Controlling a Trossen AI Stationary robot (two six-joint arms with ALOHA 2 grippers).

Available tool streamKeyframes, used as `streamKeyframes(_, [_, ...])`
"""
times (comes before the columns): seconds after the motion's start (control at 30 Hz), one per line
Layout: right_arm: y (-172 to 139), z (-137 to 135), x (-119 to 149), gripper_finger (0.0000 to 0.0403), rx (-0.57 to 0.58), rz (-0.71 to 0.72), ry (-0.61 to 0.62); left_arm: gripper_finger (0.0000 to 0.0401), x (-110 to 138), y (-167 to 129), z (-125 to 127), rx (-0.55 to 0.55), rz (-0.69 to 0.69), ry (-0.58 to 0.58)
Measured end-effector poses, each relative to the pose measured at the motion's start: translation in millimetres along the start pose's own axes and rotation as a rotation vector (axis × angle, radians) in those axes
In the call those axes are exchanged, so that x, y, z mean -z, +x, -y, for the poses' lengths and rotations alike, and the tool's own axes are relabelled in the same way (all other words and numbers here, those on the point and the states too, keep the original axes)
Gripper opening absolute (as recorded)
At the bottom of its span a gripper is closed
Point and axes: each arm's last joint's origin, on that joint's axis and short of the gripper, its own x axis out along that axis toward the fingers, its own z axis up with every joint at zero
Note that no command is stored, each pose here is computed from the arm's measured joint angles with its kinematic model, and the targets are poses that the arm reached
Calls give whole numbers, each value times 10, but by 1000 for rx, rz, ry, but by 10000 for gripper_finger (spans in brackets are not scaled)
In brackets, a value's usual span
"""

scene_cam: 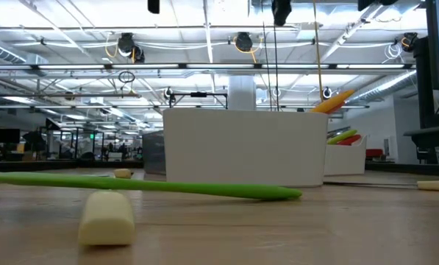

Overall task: Pick & Place Kitchen Items
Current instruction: Put the red spatula into bottom white bin

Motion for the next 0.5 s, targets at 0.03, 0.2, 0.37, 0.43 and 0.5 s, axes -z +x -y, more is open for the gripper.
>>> streamKeyframes(0.03, [32,17,26,166,0,-1,0,0,14,9,-4,8,0,2])
streamKeyframes(0.2, [125,76,128,215,7,-25,6,0,71,110,-1,68,17,-13])
streamKeyframes(0.37, [186,78,132,264,-59,17,-9,0,182,187,-3,110,-8,1])
streamKeyframes(0.43, [193,81,142,278,-60,13,-7,0,206,199,11,123,-5,12])
streamKeyframes(0.5, [192,81,139,290,-58,17,-8,0,225,196,26,128,-13,20])
